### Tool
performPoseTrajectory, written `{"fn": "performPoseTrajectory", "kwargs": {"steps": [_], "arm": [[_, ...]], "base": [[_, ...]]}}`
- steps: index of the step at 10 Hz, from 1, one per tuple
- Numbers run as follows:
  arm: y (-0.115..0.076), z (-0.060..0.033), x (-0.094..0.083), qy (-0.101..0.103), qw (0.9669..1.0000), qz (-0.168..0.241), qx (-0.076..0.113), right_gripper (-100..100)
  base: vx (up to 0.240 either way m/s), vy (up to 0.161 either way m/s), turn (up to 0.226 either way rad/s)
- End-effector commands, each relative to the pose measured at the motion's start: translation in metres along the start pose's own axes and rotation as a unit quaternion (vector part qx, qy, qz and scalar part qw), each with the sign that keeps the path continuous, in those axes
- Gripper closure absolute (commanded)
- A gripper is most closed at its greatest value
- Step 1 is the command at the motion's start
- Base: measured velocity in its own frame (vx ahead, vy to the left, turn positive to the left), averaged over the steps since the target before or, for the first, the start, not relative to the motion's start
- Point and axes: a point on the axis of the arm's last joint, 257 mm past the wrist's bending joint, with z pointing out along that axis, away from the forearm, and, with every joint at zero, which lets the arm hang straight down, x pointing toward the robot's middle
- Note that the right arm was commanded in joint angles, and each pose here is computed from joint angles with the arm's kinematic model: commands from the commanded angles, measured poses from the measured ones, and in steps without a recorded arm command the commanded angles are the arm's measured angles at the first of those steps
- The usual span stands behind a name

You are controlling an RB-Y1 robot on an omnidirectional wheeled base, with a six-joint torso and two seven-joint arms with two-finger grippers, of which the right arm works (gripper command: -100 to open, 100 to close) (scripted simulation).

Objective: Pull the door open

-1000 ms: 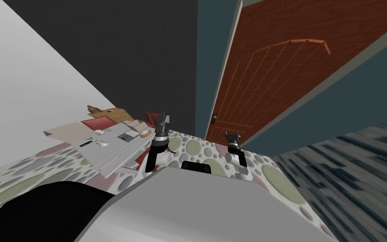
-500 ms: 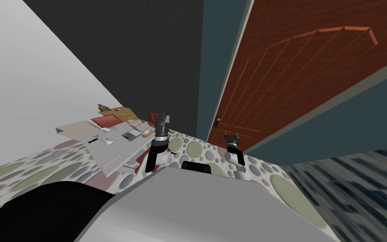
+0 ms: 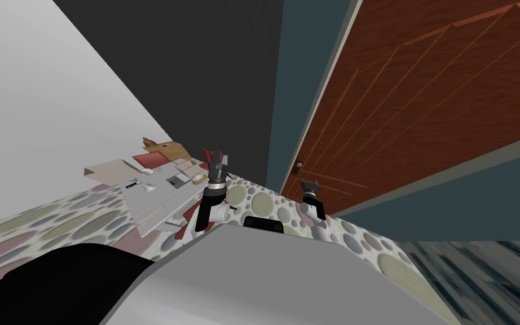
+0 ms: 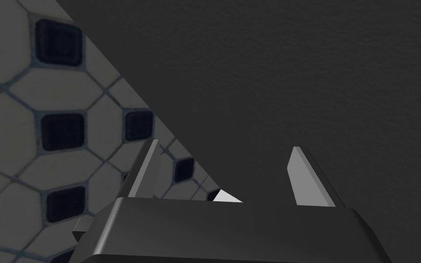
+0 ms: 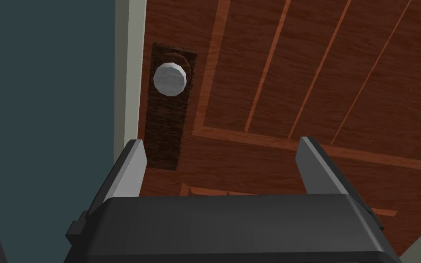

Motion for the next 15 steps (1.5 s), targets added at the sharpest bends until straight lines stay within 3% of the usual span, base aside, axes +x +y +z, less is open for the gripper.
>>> {"fn": "performPoseTrajectory", "kwargs": {"steps": [1,5,6,14,15], "arm": [[-0.004,0.0014,-0.011,-0.015,0.9993,0.035,-0.003,-100],[-0.014,0.003,-0.036,-0.046,0.9931,0.108,-0.011,-100],[-0.014,0.0035,-0.033,-0.042,0.9945,0.096,-0.01,-100],[0.09,0.0095,-0.062,-0.052,0.9925,0.096,-0.055,-100],[0.082,0.0088,-0.061,-0.052,0.9928,0.094,-0.051,-100]], "base": [[0.173,-0.042,0.152],[0.158,-0.043,0.124],[0.064,-0.018,0.022],[0.182,-0.01,0.113],[0.093,-0.009,0.01]]}}
